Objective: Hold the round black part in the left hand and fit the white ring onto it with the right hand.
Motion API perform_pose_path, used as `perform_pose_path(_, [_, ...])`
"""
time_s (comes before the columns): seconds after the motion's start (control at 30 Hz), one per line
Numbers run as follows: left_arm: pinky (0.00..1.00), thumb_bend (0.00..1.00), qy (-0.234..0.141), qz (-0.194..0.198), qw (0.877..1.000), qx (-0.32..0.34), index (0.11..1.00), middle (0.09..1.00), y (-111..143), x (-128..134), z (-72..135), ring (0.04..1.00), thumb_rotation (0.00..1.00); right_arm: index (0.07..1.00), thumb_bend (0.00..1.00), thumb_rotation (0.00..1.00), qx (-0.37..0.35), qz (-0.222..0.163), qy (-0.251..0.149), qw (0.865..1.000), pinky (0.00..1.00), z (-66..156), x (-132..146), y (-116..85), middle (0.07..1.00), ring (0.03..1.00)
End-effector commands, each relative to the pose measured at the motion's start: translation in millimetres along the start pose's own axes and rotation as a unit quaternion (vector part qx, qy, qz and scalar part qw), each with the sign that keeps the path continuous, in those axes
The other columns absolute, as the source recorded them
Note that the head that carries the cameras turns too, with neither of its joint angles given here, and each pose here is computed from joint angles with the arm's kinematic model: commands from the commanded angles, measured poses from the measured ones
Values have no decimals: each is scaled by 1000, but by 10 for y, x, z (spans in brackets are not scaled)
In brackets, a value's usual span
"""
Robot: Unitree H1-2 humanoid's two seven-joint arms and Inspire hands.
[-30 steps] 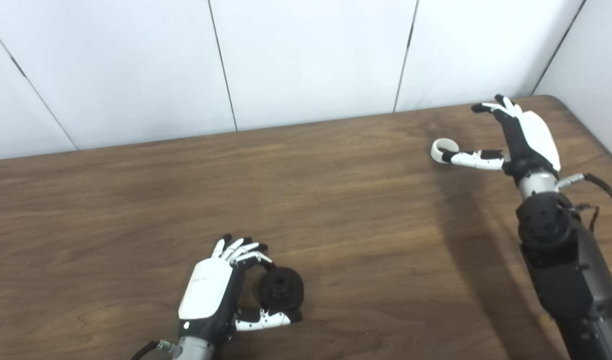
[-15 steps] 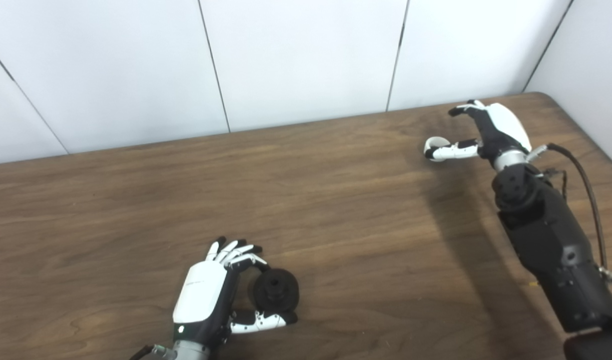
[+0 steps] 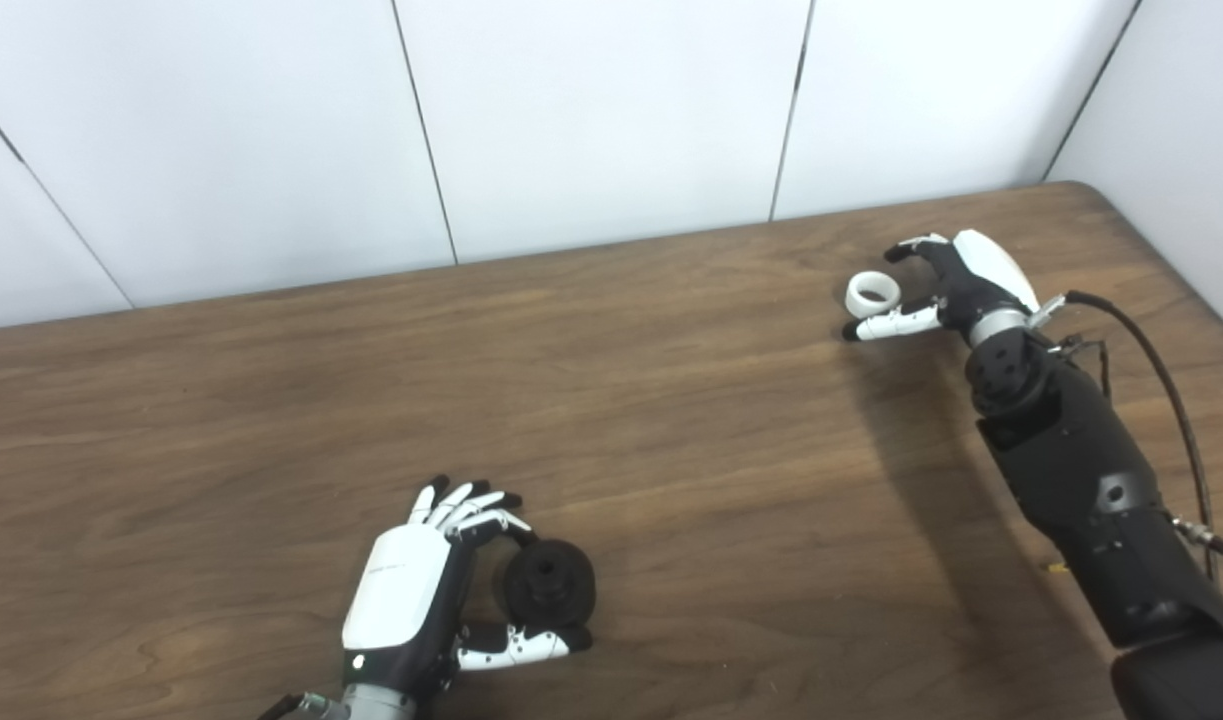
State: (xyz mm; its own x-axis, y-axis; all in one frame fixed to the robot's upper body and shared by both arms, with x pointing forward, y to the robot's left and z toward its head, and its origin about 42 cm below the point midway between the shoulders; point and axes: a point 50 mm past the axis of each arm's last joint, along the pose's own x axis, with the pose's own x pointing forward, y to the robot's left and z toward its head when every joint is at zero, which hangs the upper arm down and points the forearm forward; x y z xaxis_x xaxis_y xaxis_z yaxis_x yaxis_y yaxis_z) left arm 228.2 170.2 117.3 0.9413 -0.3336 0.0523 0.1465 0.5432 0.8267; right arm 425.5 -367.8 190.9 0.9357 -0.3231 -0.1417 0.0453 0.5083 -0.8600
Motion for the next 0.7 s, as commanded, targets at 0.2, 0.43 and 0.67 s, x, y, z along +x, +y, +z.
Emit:
perform_pose_path(0.2, [1000, 523, 2, -16, 1000, 5, 485, 802, 8, -36, -12, 898, 49, 762, 794, 293, -18, -48, -8, 999, 998, 64, 141, -254, 911, 959])
perform_pose_path(0.43, [1000, 523, 0, -17, 1000, 5, 485, 800, 2, -30, -10, 895, 49, 754, 790, 296, -17, -46, -10, 999, 1000, 66, 138, -262, 906, 965])
perform_pose_path(0.67, [1000, 522, 0, -19, 1000, 7, 485, 801, -8, -31, 4, 894, 49, 739, 780, 304, -13, -44, -12, 999, 1000, 130, 137, -260, 916, 967])
